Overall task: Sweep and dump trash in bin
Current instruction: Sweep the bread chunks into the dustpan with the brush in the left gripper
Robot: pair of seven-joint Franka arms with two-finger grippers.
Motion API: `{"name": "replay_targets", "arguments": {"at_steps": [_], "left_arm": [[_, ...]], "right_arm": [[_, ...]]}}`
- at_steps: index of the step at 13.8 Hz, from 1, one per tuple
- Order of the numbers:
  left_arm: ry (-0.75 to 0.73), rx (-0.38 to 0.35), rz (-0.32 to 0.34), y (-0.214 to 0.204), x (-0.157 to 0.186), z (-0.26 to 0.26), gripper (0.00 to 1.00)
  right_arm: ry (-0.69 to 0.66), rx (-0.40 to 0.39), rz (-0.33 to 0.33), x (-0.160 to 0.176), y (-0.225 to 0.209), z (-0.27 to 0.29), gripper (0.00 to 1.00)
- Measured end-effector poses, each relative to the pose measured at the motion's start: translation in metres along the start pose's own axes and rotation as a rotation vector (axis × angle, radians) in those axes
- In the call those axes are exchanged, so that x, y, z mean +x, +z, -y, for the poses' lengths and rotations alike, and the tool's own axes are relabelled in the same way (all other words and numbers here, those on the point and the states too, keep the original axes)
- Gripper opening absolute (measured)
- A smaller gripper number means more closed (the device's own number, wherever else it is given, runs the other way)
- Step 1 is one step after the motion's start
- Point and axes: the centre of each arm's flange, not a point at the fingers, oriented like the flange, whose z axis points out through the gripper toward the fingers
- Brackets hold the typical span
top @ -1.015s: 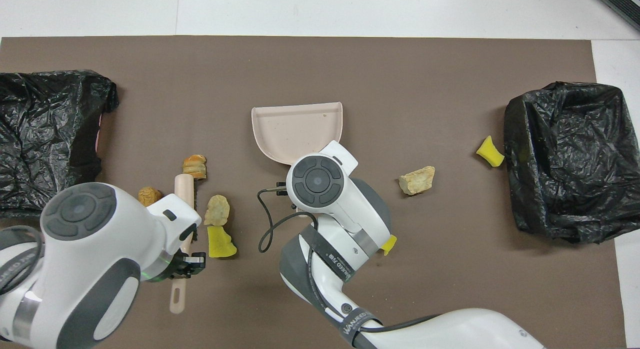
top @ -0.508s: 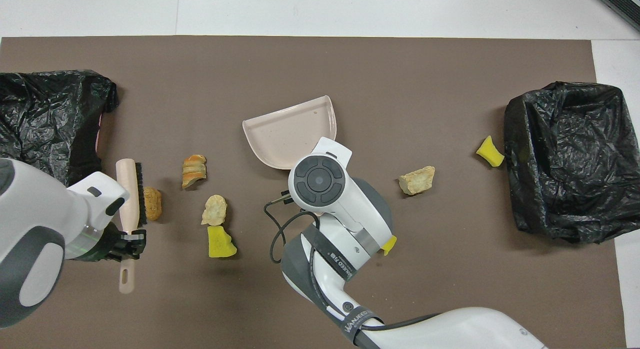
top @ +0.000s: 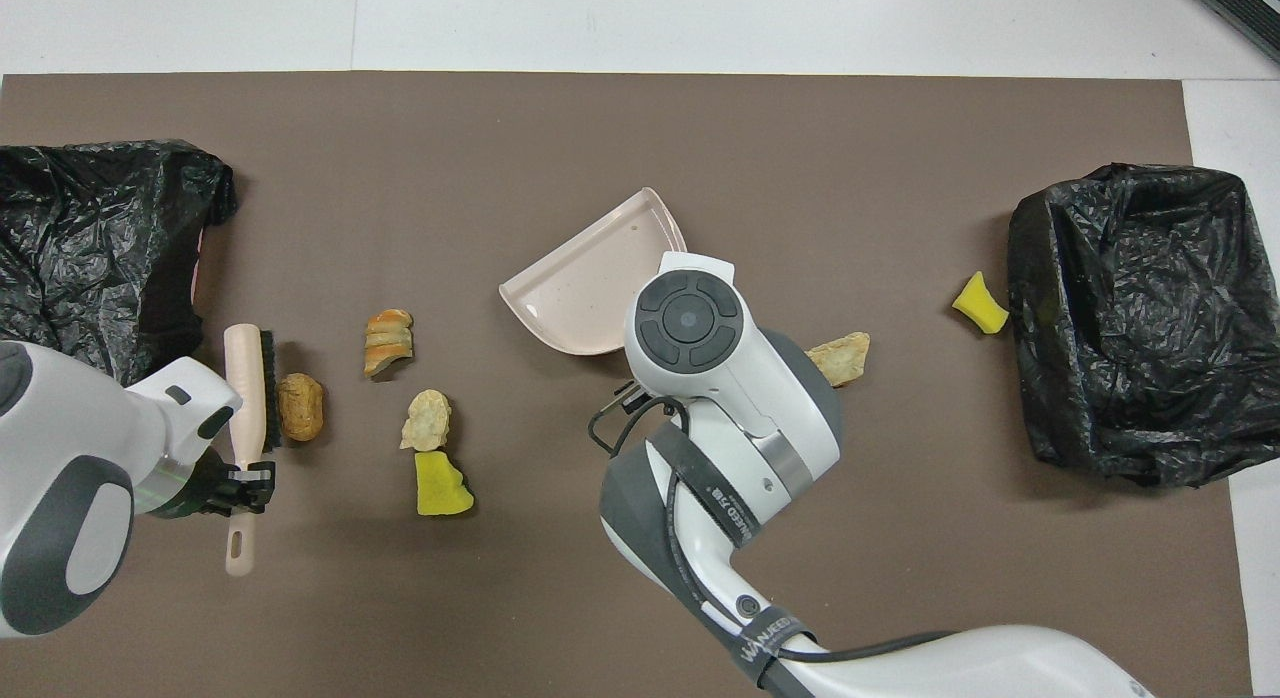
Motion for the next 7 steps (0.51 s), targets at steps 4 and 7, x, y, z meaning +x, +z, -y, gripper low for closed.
{"name": "replay_targets", "arguments": {"at_steps": [4, 7], "left_arm": [[0.084, 0.015, -0.015, 0.019, 0.010, -0.033, 0.26], [0.189, 0.034, -0.018, 0.020, 0.001, -0.065, 0.26]], "right_arm": [[-0.267, 0.000, 0.064, -0.016, -0.015, -0.015, 0.31], [-0.489, 0.012, 0.094, -0.022, -0.003, -0.026, 0.31]]}}
